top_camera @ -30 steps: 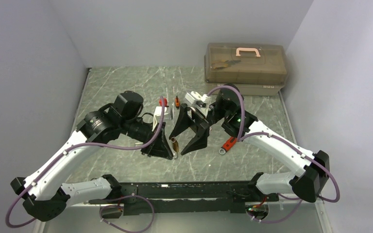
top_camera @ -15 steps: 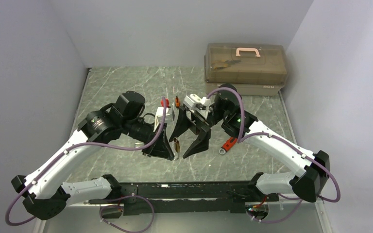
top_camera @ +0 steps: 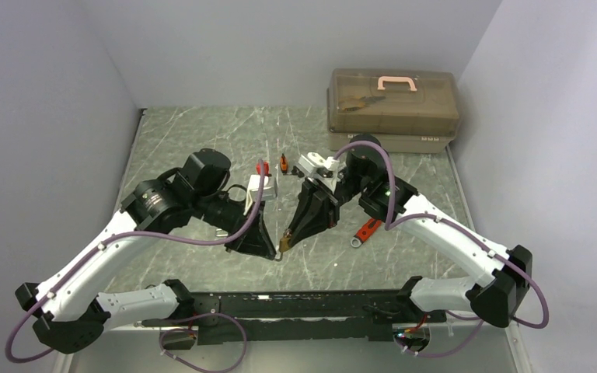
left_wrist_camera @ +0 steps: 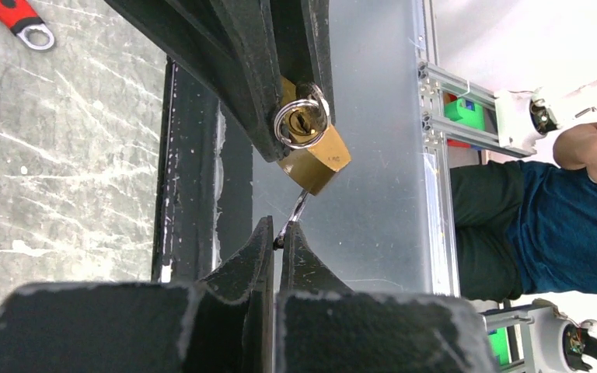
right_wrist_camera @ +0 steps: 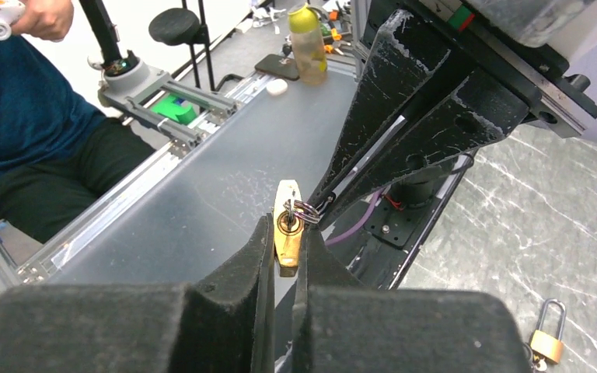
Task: Lock with the key
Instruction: Pick up the lock from the center of the board.
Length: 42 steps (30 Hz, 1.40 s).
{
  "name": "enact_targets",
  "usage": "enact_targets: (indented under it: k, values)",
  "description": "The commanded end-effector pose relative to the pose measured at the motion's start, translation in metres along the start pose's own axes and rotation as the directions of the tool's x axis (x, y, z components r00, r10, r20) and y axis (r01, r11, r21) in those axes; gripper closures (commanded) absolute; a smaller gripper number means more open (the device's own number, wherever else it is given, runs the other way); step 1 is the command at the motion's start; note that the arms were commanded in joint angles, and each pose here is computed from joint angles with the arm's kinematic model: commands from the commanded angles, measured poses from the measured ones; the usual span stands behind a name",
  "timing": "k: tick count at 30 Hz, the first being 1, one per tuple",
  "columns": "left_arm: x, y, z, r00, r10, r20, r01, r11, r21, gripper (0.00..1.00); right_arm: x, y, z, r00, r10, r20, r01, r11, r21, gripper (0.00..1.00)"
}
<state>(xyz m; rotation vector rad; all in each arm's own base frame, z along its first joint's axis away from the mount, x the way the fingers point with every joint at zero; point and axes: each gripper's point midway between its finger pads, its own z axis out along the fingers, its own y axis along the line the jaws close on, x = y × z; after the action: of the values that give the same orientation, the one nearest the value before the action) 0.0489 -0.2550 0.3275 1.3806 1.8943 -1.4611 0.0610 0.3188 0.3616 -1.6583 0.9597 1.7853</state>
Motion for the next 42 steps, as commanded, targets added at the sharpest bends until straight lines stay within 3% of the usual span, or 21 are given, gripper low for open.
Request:
enact_targets:
  k: [1,3,5,7,11,15,19,23,29,32,36,42]
  values:
    - [-0.027,0.002,-0.009,0.992,0.092,0.086,-0.086,0.994,-0.072,1.0,-0.015,0.012,0.0,0.995,-0.094,0.011,0.094,0.996,-0.003,1.0]
    - [-0.032,0.006,-0.012,0.99,0.098,0.1,-0.086,0.99,-0.116,1.0,-0.016,0.01,0.0,0.996,-0.084,0.021,0.083,0.996,0.022,1.0]
    - [-0.039,0.013,-0.016,0.987,0.108,0.115,-0.087,0.98,-0.177,0.84,-0.021,0.003,-0.002,0.997,-0.066,0.045,0.063,0.995,0.076,1.0]
    - [-0.047,0.019,-0.02,0.982,0.129,0.137,-0.095,0.968,-0.232,0.57,-0.028,-0.003,-0.007,0.996,-0.045,0.082,0.034,0.992,0.124,1.0]
    - [-0.071,0.025,-0.037,0.947,0.234,0.219,-0.146,0.923,-0.355,0.37,-0.049,-0.018,-0.026,0.977,0.003,0.214,-0.053,0.972,0.231,1.0]
    - [-0.101,0.024,-0.063,0.873,0.378,0.309,-0.197,0.852,-0.485,0.34,-0.072,-0.037,-0.052,0.928,0.053,0.368,-0.175,0.935,0.307,1.0]
    - [-0.122,0.021,-0.09,0.777,0.508,0.371,-0.214,0.768,-0.604,0.32,-0.102,-0.035,-0.07,0.859,0.078,0.505,-0.246,0.929,0.276,1.0]
    - [-0.137,0.021,-0.11,0.68,0.643,0.353,-0.258,0.661,-0.705,0.26,-0.12,-0.047,-0.082,0.795,0.105,0.598,-0.329,0.902,0.28,1.0]
    - [-0.146,0.04,-0.106,0.63,0.716,0.302,-0.276,0.57,-0.774,0.26,-0.144,-0.057,-0.098,0.659,0.122,0.743,-0.42,0.878,0.229,1.0]
    - [-0.149,0.042,-0.101,0.573,0.77,0.279,-0.298,0.513,-0.805,0.25,-0.146,-0.066,-0.108,0.588,0.116,0.8,-0.476,0.849,0.228,1.0]
    - [-0.154,0.048,-0.1,0.538,0.809,0.235,-0.28,0.435,-0.856,0.26,-0.148,-0.069,-0.114,0.544,0.102,0.833,-0.499,0.837,0.224,1.0]
    - [-0.163,0.044,-0.113,0.48,0.838,0.259,-0.211,0.397,-0.893,0.32,-0.144,-0.076,-0.118,0.53,0.083,0.844,-0.531,0.809,0.253,1.0]
